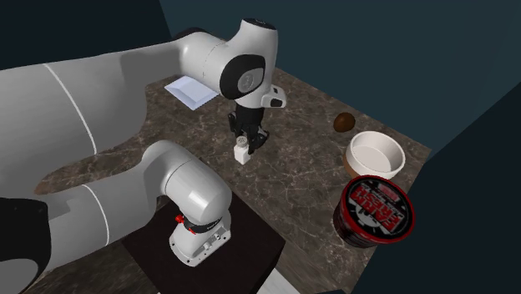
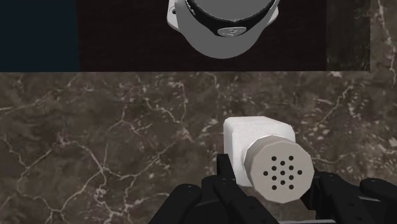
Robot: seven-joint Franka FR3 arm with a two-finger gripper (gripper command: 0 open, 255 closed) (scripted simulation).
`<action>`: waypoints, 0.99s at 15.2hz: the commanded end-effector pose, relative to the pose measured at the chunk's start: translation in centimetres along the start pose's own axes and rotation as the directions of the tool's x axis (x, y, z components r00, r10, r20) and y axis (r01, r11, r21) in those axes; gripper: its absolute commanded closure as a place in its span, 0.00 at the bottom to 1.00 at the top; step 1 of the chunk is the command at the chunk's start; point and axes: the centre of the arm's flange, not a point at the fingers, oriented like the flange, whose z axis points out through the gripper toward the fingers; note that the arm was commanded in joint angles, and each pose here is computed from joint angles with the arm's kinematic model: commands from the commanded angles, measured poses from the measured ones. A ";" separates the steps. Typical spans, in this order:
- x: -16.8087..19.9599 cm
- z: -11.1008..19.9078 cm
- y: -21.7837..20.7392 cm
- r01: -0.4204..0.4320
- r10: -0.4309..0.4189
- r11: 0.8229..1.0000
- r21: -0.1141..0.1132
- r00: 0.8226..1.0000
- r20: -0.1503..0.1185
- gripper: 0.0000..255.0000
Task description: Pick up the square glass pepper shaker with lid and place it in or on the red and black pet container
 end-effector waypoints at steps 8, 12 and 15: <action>-1.0 -4.6 0.0 0.000 0.000 1.000 0.000 1.000 0.001 1.00; -1.4 -6.7 0.1 0.000 0.000 1.000 0.000 1.000 0.001 1.00; -1.8 -8.2 0.1 0.000 0.000 1.000 0.000 1.000 0.001 1.00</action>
